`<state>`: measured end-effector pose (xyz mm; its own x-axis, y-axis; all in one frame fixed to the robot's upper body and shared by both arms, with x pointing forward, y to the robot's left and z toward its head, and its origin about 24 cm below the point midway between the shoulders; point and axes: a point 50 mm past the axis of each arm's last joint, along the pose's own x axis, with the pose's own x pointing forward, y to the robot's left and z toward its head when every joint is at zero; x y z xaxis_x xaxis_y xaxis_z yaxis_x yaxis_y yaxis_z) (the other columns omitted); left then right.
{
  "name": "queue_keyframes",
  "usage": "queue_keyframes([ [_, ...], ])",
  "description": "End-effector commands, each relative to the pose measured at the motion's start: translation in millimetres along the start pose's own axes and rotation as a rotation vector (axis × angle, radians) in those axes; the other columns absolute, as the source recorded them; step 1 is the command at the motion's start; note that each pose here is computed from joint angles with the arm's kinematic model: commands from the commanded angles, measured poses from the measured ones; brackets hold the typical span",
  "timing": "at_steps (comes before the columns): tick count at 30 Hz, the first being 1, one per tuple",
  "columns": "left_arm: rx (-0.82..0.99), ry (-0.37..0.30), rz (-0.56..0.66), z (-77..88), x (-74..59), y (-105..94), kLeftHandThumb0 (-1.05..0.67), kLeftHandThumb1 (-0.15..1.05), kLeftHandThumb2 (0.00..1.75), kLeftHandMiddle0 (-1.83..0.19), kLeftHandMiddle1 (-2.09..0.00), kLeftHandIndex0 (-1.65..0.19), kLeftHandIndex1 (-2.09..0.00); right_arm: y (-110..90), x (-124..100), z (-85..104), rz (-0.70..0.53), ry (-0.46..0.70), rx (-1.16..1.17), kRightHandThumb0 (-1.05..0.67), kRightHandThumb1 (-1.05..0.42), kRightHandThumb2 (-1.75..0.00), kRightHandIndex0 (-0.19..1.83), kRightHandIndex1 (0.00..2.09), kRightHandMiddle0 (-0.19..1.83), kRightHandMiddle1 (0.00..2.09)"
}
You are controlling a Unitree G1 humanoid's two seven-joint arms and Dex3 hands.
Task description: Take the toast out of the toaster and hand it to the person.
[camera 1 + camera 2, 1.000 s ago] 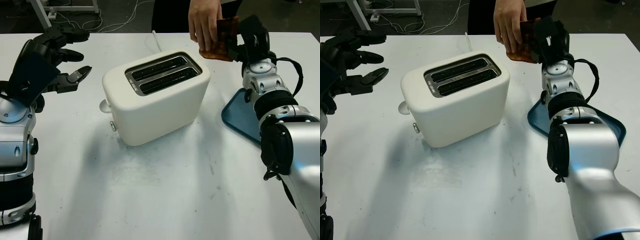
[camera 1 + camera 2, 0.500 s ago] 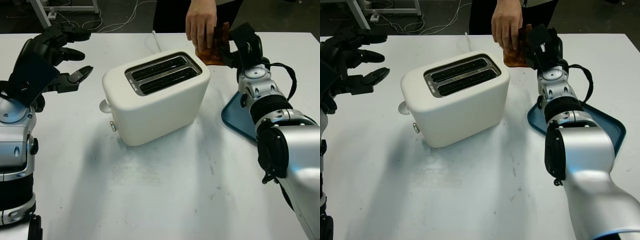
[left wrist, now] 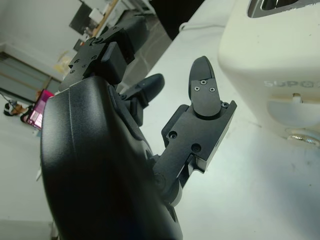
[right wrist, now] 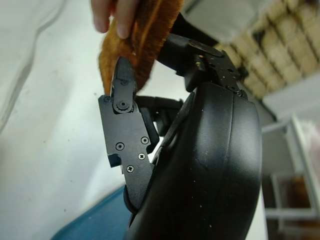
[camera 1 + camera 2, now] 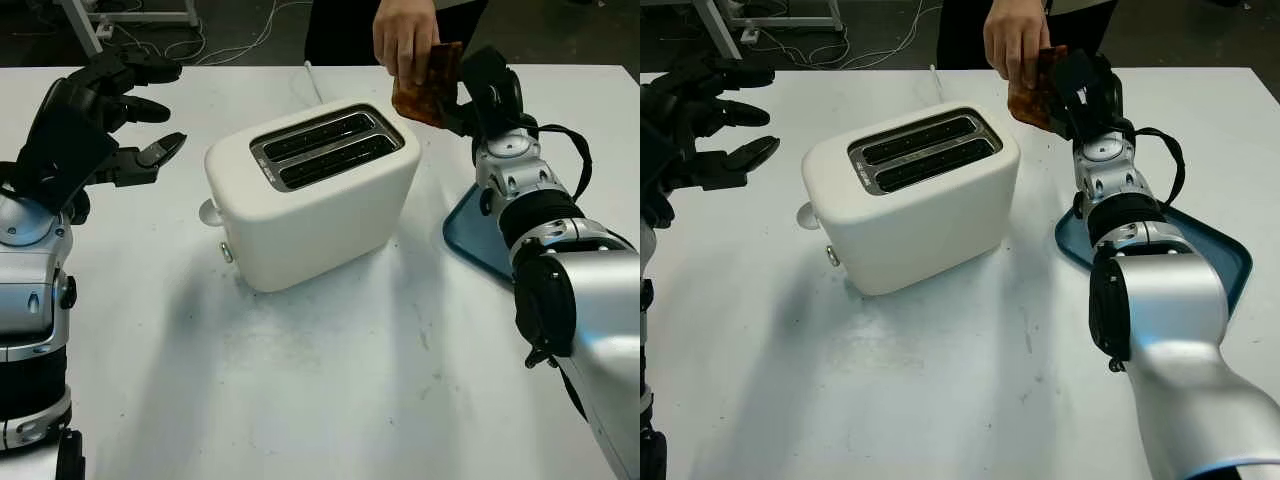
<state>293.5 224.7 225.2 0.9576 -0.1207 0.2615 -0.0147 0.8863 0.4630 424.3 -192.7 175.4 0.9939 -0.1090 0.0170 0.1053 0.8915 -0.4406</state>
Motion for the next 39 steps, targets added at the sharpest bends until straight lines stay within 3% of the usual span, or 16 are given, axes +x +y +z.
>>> queue_keyframes([
  [1,-0.006,0.001,0.018,-2.5,-3.6,0.5,-0.08,0.55,0.75,-0.21,-1.11,-0.31,-0.71,-3.8,-0.8,1.5,0.042,-0.053,-0.056,-0.49,-0.92,-0.38,0.50,0.36,0.50,0.20],
  [3,-0.016,-0.001,0.033,-3.8,-6.2,0.8,-0.07,0.55,0.76,-0.20,-1.10,-0.31,-0.72,-5.0,-1.3,5.1,0.068,-0.097,-0.127,-0.55,-0.92,-0.45,0.44,0.14,0.44,0.05],
  [6,-0.062,0.008,0.068,-4.6,-13.1,2.5,-0.05,0.55,0.78,-0.19,-1.10,-0.30,-0.71,-3.8,-2.8,8.2,0.085,-0.141,-0.055,-0.58,-0.92,-0.51,0.37,0.03,0.38,0.01],
  [10,-0.117,-0.007,0.114,-7.9,-25.0,5.1,0.01,0.51,0.91,-0.07,-1.18,-0.23,-0.77,-2.4,-10.0,7.2,0.114,-0.241,-0.016,-0.63,-0.92,-0.55,0.37,0.02,0.33,0.00],
  [15,-0.169,-0.009,0.196,-13.9,-49.8,5.7,-0.12,0.61,0.75,-0.10,-1.13,-0.21,-0.76,0.5,-32.2,3.2,0.152,-0.363,0.133,-0.52,-0.92,-0.60,0.32,0.00,0.29,0.00],
  [21,-0.192,0.005,0.257,-18.3,-80.4,-10.0,-0.13,0.66,0.77,-0.07,-1.07,-0.17,-0.71,7.4,-75.8,-14.4,0.172,-0.407,0.201,-0.58,-0.92,-0.58,0.29,0.01,0.29,0.01],
  [24,-0.211,0.036,0.269,-23.5,-93.1,-22.5,-0.18,0.66,0.76,-0.07,-1.02,-0.17,-0.67,14.8,-99.9,-26.0,0.181,-0.390,0.263,-0.62,-0.92,-0.53,0.33,0.03,0.32,0.03],
  [30,-0.255,0.105,0.294,-37.3,-109.6,-44.0,-0.21,0.72,0.68,-0.08,-0.94,-0.18,-0.60,30.0,-145.5,-42.7,0.194,-0.348,0.257,-0.61,-0.92,-0.66,0.32,0.03,0.31,0.02],
  [35,-0.297,0.145,0.298,-50.9,-117.2,-64.3,-0.29,0.88,0.47,-0.08,-0.91,-0.20,-0.51,42.8,-170.9,-62.3,0.168,-0.259,0.315,-0.61,-0.92,-0.68,0.31,0.03,0.31,0.01],
  [39,-0.340,0.182,0.308,-56.8,-121.3,-80.2,-0.39,0.92,0.44,-0.07,-0.88,-0.20,-0.47,53.5,-182.4,-69.3,0.138,-0.199,0.354,-0.55,-0.92,-0.68,0.32,0.03,0.30,0.01],
])
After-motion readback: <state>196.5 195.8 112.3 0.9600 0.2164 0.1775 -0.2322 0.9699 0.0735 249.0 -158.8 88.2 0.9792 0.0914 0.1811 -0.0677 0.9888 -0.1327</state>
